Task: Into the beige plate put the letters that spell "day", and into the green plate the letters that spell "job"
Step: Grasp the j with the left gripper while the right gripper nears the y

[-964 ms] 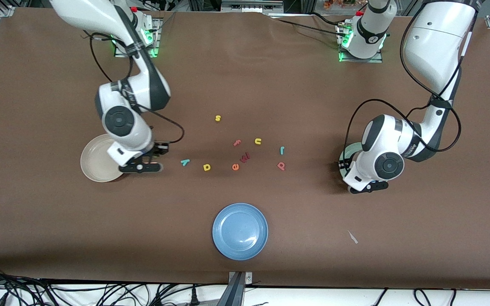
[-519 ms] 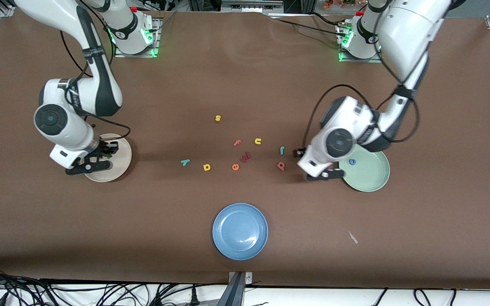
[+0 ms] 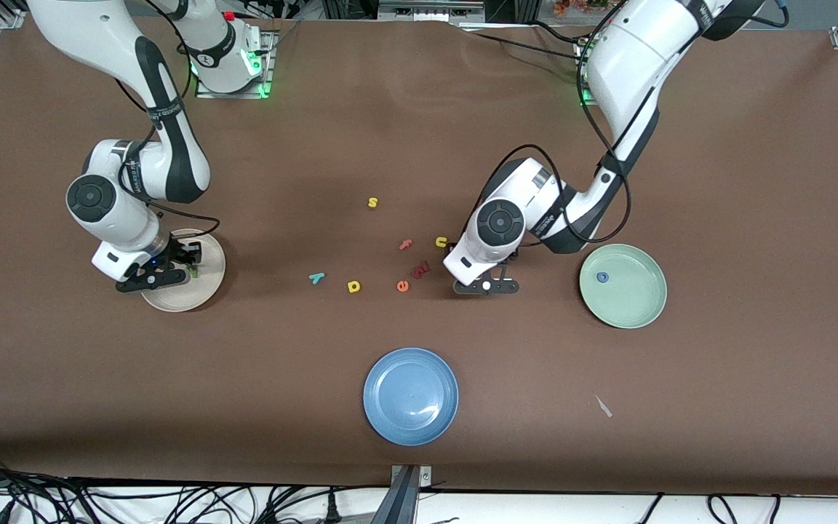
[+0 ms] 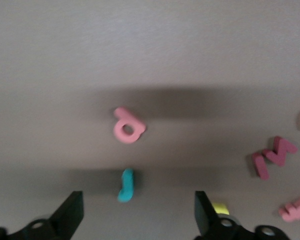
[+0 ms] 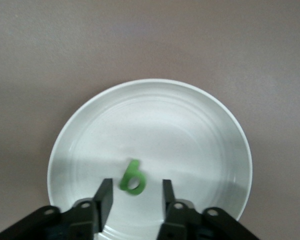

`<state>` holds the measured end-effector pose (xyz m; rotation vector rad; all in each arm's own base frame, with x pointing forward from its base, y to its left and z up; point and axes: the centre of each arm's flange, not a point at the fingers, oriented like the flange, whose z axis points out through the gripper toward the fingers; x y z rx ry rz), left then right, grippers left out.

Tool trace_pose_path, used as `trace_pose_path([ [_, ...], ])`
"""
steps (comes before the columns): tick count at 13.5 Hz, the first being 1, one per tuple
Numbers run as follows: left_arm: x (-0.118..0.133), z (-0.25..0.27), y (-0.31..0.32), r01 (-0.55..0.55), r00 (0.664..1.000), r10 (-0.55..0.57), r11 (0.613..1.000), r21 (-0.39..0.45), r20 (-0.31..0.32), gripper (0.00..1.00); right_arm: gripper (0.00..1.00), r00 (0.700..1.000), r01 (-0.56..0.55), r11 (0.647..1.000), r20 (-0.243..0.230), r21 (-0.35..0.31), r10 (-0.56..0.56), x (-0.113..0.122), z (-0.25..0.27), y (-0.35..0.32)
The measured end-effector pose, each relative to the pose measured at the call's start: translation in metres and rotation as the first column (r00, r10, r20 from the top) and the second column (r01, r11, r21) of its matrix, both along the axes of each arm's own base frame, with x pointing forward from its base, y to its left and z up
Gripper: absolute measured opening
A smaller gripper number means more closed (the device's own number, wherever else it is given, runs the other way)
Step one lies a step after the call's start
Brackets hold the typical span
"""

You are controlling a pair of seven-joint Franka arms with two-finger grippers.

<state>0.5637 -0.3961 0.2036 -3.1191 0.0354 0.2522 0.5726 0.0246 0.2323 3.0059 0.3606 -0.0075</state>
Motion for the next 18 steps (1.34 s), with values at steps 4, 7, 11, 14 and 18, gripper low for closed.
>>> trace_pose_path([
  [4, -0.012, -0.033, -0.006, 0.091, 0.995, -0.093, 0.993, 0.069, 0.02, 0.65, 0.97, 0.988, 0.133, 0.989, -0.09, 0.072, -0.126, 0.018, 0.032, 0.027],
  [7, -0.015, -0.033, -0.007, 0.096, 0.995, -0.097, 0.993, 0.071, 0.014, 0.46, 1.0, 0.936, 0.345, 0.932, -0.104, 0.109, -0.335, 0.018, 0.039, 0.086],
  [11, -0.016, -0.033, -0.004, 0.097, 0.995, -0.097, 0.991, 0.09, -0.004, 0.25, 1.0, 0.849, 0.527, 0.845, -0.102, 0.093, -0.518, -0.002, 0.024, 0.172],
  [14, -0.015, -0.031, -0.001, 0.094, 0.996, -0.093, 0.991, 0.1, -0.012, 0.09, 1.0, 0.79, 0.613, 0.786, -0.074, 0.075, -0.609, -0.016, 0.001, 0.219],
  [18, -0.001, -0.013, 0.022, 0.065, 0.998, -0.061, 0.989, 0.134, -0.028, 0.09, 1.0, 0.768, 0.64, 0.765, -0.058, 0.068, -0.637, -0.015, -0.009, 0.243],
])
